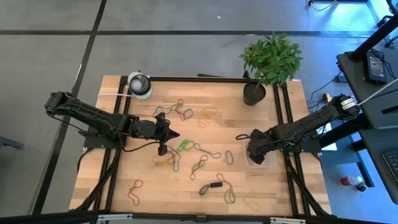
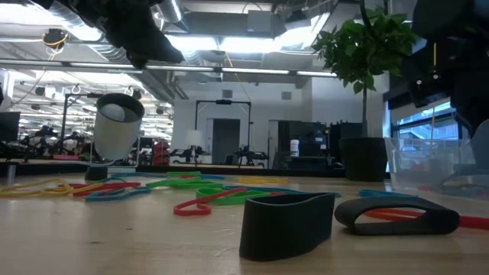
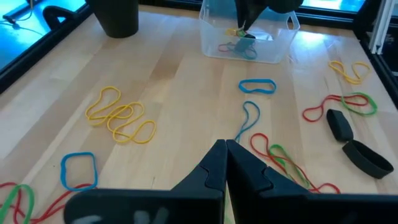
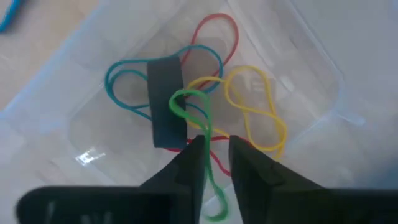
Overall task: Pick and place rubber bands into bin
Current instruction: Put the green rubber band into the transparent bin, then put the black rubber band into the transparent bin
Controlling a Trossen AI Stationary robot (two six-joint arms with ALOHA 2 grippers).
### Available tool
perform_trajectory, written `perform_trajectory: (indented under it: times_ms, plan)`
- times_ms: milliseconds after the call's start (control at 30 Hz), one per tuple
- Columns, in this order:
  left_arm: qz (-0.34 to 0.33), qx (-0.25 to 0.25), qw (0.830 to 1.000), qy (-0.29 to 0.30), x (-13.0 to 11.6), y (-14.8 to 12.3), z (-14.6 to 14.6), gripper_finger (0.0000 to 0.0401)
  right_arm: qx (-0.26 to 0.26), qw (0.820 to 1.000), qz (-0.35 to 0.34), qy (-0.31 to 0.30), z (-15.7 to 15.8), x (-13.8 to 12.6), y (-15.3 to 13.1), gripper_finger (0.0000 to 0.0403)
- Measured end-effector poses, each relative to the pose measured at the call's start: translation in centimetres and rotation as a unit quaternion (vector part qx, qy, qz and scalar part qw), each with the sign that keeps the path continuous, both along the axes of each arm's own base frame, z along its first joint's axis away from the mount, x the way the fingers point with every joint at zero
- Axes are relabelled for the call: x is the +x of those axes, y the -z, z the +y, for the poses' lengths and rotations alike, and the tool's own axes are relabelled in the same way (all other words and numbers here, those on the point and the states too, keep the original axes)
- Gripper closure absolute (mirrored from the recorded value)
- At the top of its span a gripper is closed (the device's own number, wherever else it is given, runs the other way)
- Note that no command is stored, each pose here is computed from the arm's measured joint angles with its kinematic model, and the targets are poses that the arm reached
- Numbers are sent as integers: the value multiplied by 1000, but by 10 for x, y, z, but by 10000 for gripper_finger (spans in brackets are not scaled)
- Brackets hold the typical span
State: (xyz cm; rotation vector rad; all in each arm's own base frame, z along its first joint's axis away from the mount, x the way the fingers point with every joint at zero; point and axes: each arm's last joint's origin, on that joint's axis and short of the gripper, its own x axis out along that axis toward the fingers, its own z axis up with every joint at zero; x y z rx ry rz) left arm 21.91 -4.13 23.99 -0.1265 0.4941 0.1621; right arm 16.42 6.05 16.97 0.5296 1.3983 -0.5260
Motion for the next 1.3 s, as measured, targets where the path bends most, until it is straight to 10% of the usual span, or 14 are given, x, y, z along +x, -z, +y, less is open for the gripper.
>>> perform_trajectory:
  times_ms: [800, 1300]
  plan:
    - [1, 31, 999, 7, 0, 0, 0, 400, -10, 1000, 15, -20, 3, 7, -26, 270]
    - [-18, 32, 999, -11, 2, -3, 1, 400, -20, 1000, 4, -20, 1, 9, -25, 357]
